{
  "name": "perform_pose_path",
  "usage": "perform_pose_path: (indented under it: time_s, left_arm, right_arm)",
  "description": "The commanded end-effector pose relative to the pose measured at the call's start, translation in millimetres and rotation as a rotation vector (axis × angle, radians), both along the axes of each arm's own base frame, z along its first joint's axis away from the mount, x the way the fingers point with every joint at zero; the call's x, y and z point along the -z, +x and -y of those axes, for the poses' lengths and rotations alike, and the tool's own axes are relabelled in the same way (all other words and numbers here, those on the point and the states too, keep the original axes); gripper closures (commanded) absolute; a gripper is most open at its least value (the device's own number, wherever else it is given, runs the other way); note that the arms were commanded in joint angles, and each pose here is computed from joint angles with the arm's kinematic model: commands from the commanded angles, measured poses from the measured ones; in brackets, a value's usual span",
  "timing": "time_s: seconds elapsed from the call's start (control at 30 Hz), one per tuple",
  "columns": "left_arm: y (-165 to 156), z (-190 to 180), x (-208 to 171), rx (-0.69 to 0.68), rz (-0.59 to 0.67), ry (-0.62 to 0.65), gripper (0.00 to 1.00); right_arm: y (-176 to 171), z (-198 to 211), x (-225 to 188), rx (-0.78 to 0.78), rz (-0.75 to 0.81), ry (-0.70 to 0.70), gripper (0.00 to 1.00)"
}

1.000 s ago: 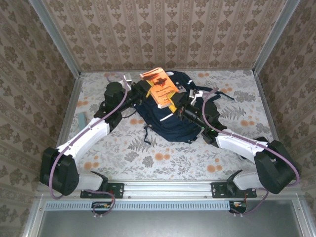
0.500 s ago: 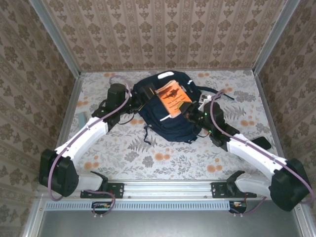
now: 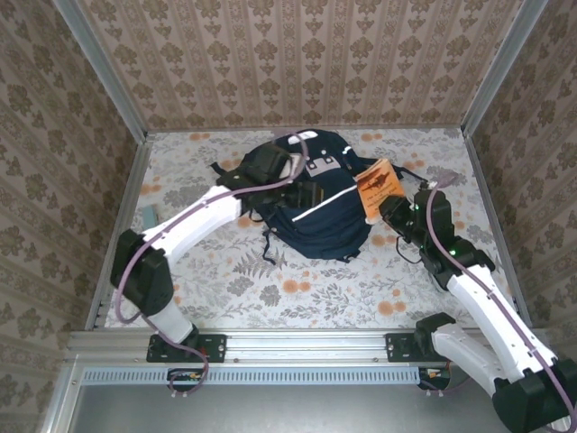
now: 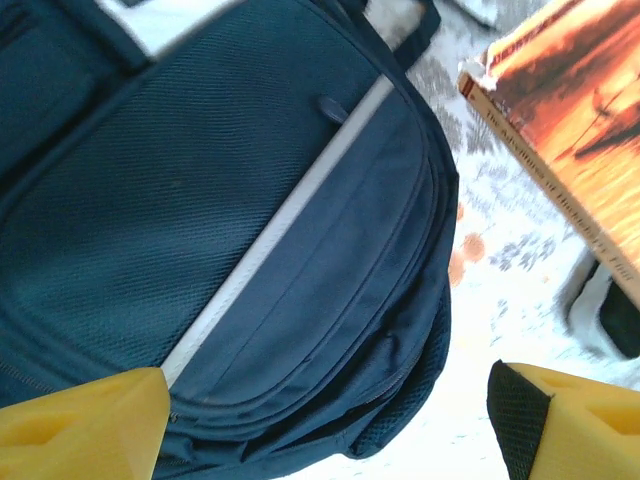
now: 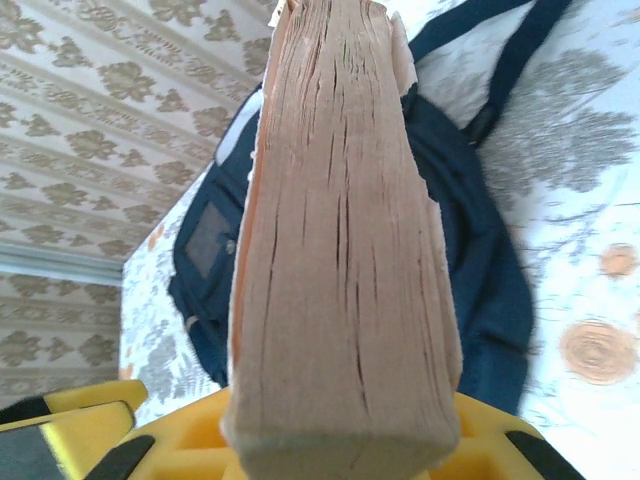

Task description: Pack the student bag

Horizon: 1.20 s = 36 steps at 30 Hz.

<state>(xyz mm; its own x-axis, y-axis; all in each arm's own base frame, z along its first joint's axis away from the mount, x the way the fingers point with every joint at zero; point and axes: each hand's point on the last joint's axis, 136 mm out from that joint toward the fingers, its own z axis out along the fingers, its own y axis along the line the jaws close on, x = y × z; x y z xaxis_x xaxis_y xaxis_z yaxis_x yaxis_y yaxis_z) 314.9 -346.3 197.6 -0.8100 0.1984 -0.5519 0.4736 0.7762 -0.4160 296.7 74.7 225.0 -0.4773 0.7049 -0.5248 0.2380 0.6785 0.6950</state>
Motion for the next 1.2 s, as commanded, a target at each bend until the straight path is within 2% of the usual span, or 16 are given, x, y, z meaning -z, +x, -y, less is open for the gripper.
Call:
perform_pose_path:
  time_s: [0.0,0.2,0.37,0.5,0.7,0.83,1.17]
  left_arm:
    - [-2.2,2.9,22.7,0.123,0.100,0.275,0.15]
    - [1.5,38.4,63.9,0.273,0.128,0.487,0.19]
    - [5.5,56.8,96.5,0.358,0.080,0.551,0.31]
    - [11.6,62.0,113.0,0.373,0.073,0.597,0.34]
    - [29.0,52.8,117.6,0.343,0.140,0.703,0.36]
    - [33.0,51.7,114.8,0.339,0.166,0.723,0.40]
    - [29.1,57.8,99.6,0.354,0.205,0.708,0.69]
  right_arm:
    - [-16.2,23.3,-6.7,0.057,0.004,-0.079,0.83]
    - [-35.7,38.3,17.4,0.104,-0.065,-0.072,0.83]
    - [-42.0,40.1,25.8,0.110,-0.077,-0.054,0.83]
    - [-43.3,35.6,36.7,0.098,-0.105,-0.025,0.83]
    - [-39.5,28.8,43.0,0.080,-0.115,0.011,0.83]
    - [-37.5,25.2,46.6,0.069,-0.124,0.026,0.83]
    - [-38.1,24.1,47.2,0.064,-0.128,0.032,0.82]
